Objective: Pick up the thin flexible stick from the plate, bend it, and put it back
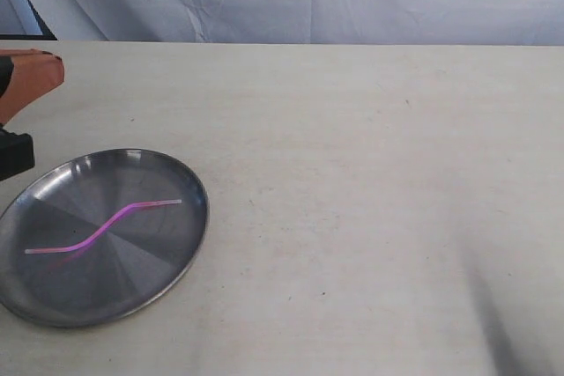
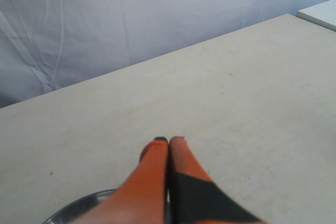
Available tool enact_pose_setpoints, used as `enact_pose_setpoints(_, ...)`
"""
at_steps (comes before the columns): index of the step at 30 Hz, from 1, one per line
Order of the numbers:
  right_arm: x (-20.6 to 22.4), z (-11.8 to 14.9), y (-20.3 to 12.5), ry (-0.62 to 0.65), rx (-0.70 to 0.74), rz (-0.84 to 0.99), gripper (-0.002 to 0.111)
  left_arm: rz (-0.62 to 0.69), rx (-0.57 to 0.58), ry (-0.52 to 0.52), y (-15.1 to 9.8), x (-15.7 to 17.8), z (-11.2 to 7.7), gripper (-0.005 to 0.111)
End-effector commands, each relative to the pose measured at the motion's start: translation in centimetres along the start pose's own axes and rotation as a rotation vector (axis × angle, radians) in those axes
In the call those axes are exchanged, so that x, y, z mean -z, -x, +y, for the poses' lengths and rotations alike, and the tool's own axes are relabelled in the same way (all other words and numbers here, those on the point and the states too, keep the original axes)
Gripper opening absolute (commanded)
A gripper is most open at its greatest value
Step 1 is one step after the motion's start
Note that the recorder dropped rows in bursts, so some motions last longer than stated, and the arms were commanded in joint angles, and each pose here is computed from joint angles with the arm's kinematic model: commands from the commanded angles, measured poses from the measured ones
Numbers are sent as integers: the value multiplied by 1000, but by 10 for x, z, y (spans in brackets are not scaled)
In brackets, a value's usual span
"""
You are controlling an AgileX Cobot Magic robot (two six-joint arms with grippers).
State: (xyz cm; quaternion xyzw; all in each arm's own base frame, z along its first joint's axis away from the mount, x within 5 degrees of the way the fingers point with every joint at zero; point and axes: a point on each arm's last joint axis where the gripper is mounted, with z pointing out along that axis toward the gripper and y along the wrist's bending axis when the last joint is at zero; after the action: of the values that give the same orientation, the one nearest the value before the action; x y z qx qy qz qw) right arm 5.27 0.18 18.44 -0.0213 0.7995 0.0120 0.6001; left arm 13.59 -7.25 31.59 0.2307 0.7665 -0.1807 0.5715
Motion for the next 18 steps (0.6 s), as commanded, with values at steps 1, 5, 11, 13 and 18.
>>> enact_pose_setpoints(1, -1, 0, -2, -6, 9, -23, -1, -7, -4, 0, 0, 1, -1, 0)
enact_pose_setpoints(5, -1, 1, -2, 3, -15, -23, -1, -7, -4, 0, 0, 1, -1, 0)
enact_pose_setpoints(11, -1, 1, -2, 6, -26, -23, -1, -7, -4, 0, 0, 1, -1, 0)
enact_pose_setpoints(13, -1, 1, -2, 6, -26, -23, -1, -7, -4, 0, 0, 1, -1, 0)
enact_pose_setpoints(18, -1, 1, -2, 6, -26, -23, -1, -9, -2, 2, 0, 1, 0, 0)
